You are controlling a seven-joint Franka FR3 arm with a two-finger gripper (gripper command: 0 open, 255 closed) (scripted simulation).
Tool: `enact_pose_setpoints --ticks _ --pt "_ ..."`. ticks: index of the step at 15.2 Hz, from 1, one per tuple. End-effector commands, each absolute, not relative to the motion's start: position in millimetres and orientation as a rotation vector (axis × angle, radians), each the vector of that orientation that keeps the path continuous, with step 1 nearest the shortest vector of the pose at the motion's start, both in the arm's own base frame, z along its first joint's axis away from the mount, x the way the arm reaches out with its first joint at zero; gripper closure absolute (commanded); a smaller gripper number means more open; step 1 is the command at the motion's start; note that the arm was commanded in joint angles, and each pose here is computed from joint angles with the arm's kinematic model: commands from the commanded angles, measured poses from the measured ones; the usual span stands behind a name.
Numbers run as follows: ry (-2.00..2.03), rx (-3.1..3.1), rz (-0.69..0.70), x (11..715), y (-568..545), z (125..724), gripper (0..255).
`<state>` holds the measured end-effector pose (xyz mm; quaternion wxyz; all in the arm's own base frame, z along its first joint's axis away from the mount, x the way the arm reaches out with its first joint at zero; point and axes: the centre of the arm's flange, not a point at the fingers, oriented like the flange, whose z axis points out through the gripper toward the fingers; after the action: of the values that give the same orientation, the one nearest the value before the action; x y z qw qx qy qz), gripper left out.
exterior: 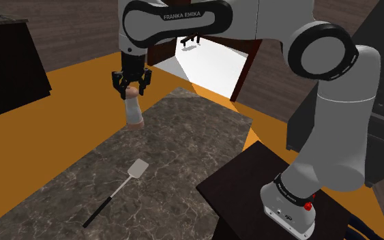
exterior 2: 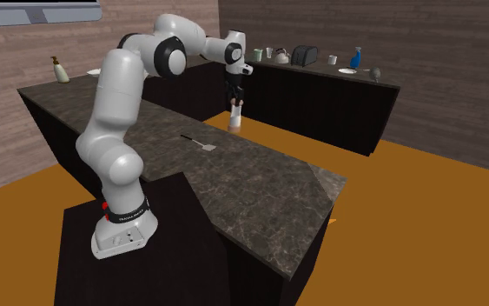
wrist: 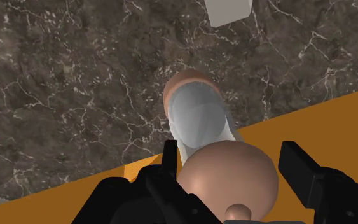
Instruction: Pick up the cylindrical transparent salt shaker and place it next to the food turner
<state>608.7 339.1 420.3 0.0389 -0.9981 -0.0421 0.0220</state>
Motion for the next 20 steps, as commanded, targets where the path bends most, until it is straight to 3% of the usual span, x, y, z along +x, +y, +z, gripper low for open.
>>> enact_pose_setpoints --ticks 1,5,20 --pt "-0.128 -3.06 0.068 615.3 364.7 411.6 255" --pt "-0.128 -3.06 0.068 632.1 416.5 392.9 255" --pt "-0.128 -3.06 0.068 632.1 416.5 320.5 255"
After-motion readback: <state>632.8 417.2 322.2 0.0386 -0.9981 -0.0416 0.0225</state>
